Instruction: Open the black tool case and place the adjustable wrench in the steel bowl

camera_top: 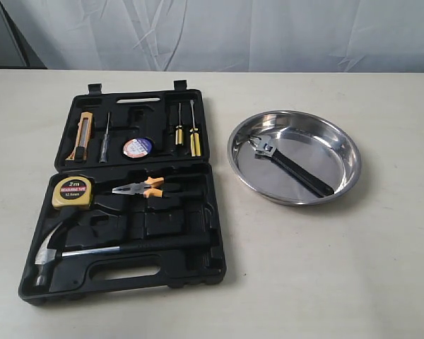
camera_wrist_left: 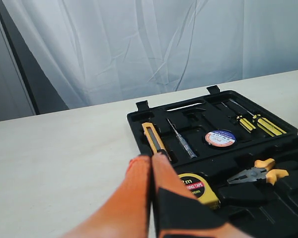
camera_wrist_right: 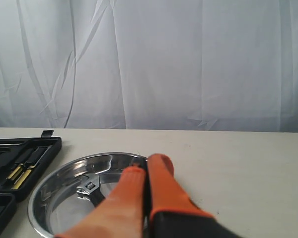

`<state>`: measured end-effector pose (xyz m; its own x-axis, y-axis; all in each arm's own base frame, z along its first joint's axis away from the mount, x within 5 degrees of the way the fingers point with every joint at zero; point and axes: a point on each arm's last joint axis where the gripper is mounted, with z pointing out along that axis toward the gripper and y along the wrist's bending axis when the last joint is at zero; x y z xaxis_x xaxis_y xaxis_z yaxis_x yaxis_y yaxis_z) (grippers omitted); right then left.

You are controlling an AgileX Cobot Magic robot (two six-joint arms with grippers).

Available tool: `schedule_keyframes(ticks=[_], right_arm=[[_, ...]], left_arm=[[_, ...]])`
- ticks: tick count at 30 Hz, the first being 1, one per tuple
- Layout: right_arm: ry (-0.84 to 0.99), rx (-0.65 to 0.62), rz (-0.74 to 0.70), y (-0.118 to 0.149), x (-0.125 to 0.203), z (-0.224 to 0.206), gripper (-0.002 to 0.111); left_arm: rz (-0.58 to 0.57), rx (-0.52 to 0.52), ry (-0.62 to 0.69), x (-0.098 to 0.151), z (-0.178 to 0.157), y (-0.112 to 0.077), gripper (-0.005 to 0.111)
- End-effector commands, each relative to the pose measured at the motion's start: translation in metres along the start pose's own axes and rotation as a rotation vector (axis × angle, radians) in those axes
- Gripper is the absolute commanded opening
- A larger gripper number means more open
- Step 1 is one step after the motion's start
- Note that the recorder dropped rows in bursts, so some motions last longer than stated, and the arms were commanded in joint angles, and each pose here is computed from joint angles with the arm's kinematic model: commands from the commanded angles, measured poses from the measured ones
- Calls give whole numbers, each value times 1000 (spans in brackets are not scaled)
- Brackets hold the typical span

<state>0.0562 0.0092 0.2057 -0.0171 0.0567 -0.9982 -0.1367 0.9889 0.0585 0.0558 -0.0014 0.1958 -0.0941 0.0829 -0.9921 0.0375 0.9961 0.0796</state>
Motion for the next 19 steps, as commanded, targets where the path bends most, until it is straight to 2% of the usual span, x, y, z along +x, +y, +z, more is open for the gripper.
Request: schedule_keyframes(ticks=[1,19], right_arm=[[-3,5,3,0,1,0,0],[-6,3,28,0,1,0,0]], left_arm=[[-3,4,-5,-1,0,0,0],[-3,4,-5,-1,0,0,0]])
